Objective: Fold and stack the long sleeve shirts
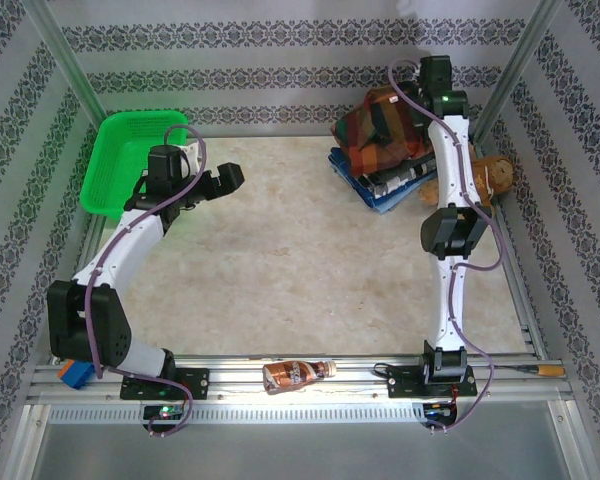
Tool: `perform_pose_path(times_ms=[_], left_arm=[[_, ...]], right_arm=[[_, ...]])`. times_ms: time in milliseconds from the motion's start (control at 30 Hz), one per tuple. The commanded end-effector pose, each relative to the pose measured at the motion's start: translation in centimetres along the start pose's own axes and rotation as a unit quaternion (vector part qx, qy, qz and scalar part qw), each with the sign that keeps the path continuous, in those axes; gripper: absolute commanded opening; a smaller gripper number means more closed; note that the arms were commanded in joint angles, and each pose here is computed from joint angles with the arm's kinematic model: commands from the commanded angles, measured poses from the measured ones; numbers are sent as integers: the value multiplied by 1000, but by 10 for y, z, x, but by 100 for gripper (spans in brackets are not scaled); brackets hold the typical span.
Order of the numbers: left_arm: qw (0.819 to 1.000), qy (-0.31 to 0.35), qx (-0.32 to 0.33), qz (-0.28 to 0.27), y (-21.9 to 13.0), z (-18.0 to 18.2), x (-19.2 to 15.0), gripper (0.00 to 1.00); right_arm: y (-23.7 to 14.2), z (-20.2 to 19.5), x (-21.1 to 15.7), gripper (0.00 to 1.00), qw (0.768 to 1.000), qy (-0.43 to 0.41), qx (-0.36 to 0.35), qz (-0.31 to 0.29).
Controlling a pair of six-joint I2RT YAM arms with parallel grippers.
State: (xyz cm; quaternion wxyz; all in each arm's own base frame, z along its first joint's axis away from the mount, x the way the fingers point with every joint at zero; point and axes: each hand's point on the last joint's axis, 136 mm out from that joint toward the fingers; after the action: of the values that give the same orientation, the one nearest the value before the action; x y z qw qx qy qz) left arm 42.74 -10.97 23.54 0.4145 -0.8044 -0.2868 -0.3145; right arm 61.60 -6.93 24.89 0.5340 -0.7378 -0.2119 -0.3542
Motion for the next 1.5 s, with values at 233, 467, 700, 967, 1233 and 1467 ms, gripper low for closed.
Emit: perform_pose_path(times_ms=[233, 467, 700, 967, 1233, 1467], left_arm=[[997, -14, 74, 4, -23, 27, 11, 100], [995, -17, 93, -19, -50, 42, 13, 100], [994, -26, 97, -46, -71, 52, 4, 100], [990, -12, 141, -16, -80, 75, -49, 100], [958, 90, 247, -116, -104, 121, -115, 100], [939, 148, 259, -172, -98, 130, -104, 100]], right_arm=[[44, -20, 34, 87, 992, 88, 36, -81], [-28, -47, 73, 98, 964, 220, 103, -112], [-119, -45, 91, 98, 938, 271, 175, -128], [-190, -17, 39, 98, 934, 245, 228, -122], [-206, 33, -137, 98, 958, 160, 224, -83], [-180, 9, -262, 98, 968, 145, 159, -131]])
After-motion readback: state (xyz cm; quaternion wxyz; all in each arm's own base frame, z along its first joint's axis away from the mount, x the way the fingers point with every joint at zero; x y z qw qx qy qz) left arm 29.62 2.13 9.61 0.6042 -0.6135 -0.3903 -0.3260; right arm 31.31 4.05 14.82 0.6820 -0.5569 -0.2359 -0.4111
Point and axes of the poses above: each hand's point on the last joint's axis, 136 mm out from that joint toward the fingers, its own y axis out along the fingers, its own z axis along the line the jaws close on, x = y × z, and after that the axes turned 11 degrees about y, right-handed
